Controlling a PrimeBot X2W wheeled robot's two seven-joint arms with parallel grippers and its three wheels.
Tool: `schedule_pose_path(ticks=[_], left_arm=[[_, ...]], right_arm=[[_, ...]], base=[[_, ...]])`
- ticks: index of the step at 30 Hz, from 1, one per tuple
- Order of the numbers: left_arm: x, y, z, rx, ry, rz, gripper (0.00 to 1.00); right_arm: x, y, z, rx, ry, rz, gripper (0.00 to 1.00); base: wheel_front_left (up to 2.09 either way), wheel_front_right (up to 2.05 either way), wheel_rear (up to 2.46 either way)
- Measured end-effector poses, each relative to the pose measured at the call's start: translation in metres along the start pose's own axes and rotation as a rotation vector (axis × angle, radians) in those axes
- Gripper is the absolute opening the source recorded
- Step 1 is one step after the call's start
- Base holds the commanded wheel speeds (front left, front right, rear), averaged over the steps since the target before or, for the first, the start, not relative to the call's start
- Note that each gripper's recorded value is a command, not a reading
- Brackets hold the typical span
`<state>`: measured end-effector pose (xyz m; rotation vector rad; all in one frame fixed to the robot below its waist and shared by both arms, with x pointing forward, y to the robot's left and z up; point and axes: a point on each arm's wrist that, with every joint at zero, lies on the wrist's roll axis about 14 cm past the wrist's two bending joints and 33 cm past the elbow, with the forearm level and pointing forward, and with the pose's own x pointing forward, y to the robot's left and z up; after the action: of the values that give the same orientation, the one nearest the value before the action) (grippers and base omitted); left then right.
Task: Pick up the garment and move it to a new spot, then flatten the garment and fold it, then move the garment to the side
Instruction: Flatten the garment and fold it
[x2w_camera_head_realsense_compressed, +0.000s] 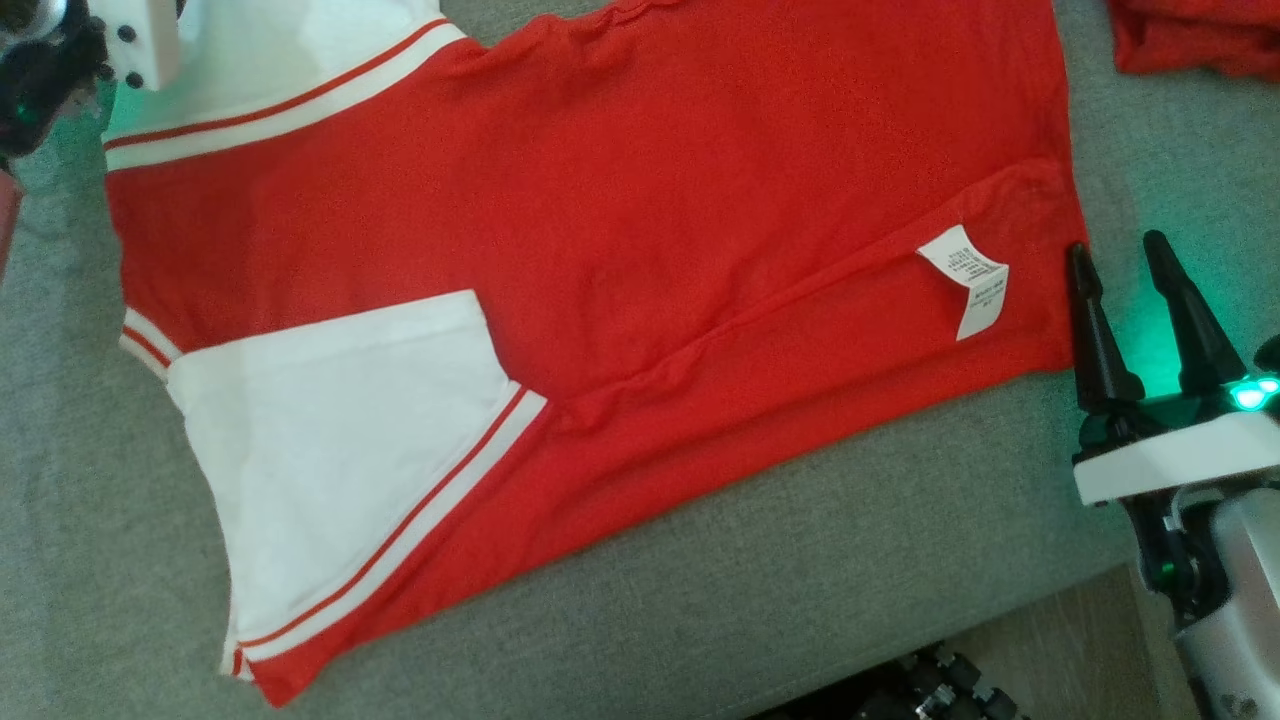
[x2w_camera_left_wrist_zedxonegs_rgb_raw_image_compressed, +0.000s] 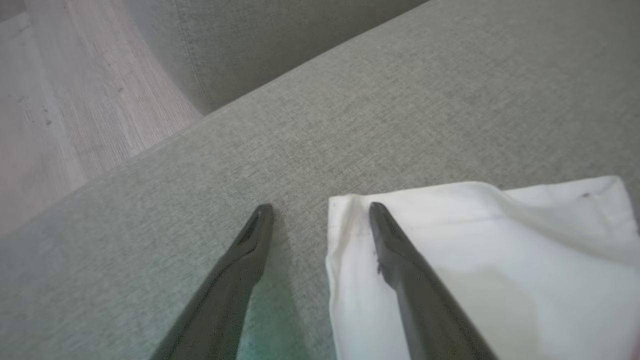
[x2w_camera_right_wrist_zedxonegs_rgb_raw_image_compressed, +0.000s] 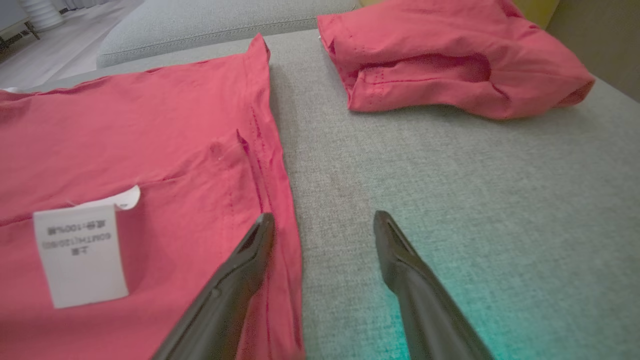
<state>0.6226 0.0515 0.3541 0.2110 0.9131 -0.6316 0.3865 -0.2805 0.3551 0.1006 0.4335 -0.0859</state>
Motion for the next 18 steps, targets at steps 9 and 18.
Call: schedule_pose_path(ticks=[9,18], left_arm=[[-0.003,-0.006,0.003,0.006,-0.037,-0.025,0.00],[-0.010,-0.007,0.007,0.057,-0.113,-0.023,0.00]], right_arm=[[0.021,0.001,0.025,-0.040,-0.035,0.047,1.00],[0.095,0.044,0.084,-0.077,0.078,0.242,1.00]], base=[[0.00,0.00,0.00],[0.00,0.00,0.00]])
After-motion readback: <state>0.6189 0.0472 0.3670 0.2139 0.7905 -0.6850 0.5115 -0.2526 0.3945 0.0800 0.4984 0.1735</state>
